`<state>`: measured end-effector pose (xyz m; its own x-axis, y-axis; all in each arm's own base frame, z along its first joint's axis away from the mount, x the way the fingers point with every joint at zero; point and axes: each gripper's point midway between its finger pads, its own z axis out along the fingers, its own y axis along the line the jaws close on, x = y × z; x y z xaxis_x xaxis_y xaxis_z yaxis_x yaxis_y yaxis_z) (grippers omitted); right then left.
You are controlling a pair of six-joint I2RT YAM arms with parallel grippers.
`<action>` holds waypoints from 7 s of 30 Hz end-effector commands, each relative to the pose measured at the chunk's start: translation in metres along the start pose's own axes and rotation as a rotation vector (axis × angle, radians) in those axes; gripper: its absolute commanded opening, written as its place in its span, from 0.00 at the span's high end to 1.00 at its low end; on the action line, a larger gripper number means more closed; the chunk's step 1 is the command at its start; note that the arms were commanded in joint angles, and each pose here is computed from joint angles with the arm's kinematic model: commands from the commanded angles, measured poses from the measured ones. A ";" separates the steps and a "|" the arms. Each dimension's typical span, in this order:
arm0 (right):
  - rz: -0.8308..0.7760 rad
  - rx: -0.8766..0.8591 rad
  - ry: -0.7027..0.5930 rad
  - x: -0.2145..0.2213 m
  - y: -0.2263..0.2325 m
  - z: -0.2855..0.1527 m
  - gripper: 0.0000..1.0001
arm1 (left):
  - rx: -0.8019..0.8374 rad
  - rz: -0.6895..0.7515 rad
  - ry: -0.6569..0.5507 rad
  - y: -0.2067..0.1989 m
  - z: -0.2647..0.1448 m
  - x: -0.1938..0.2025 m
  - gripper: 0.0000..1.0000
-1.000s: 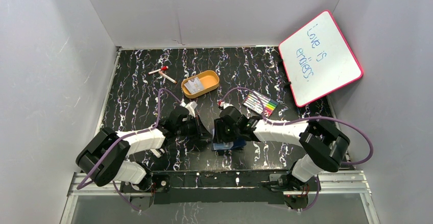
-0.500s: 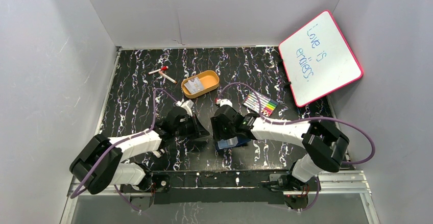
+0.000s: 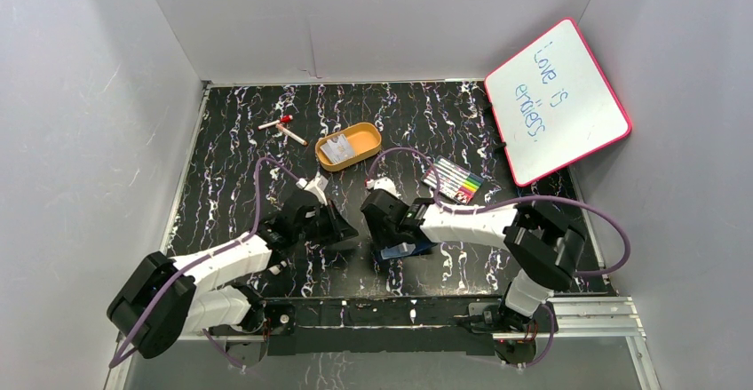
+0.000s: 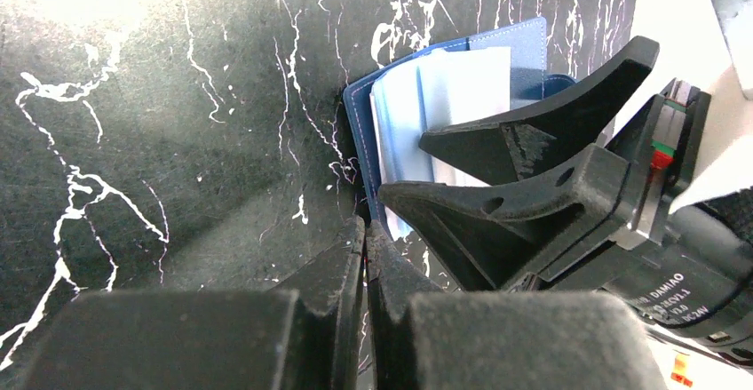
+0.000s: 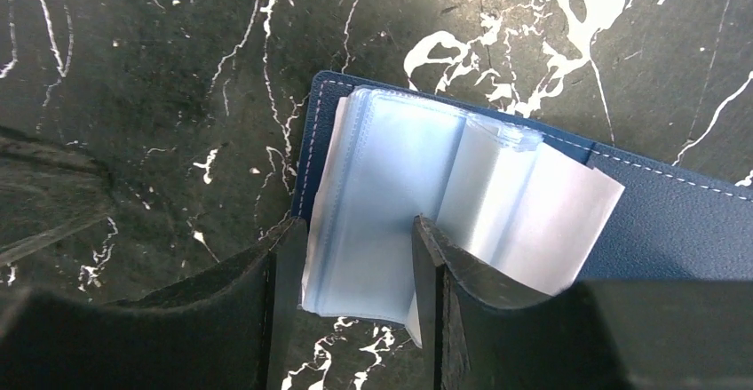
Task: Put the credit cards into the card holder
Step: Open the card holder at the center of the board.
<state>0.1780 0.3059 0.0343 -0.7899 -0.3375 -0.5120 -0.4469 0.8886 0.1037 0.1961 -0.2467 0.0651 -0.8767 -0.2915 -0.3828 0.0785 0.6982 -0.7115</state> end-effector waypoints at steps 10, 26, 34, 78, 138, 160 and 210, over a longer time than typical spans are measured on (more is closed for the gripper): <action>-0.035 0.089 0.031 0.005 -0.014 0.010 0.52 | -0.009 0.006 -0.013 0.005 -0.005 0.002 0.98; 0.093 -0.097 -0.148 -0.022 0.001 -0.030 1.00 | 0.085 0.035 -0.028 -0.029 -0.009 -0.013 0.98; 0.301 -0.339 -0.274 -0.037 0.006 -0.053 1.00 | 0.256 0.052 0.000 -0.071 -0.003 -0.021 0.63; 0.323 -0.505 -0.387 -0.029 0.002 -0.066 1.00 | 0.186 0.027 0.177 -0.063 0.057 0.008 1.00; 0.422 -0.218 -0.067 0.070 -0.068 -0.026 0.52 | 0.222 0.076 0.216 -0.055 0.037 0.026 0.67; 0.392 -0.283 -0.083 0.079 -0.069 -0.019 0.59 | -0.018 0.086 0.211 -0.010 0.045 0.026 0.47; 0.317 -0.371 -0.145 0.054 -0.055 -0.026 0.59 | 0.402 0.079 0.313 -0.081 0.032 0.040 0.85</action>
<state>0.1517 0.2351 0.0296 -0.8503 0.0392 -0.5248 -0.3266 0.7427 0.5846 0.1692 -0.3330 0.0736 -0.9697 -0.0040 -0.2443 0.2209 0.4130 -0.8835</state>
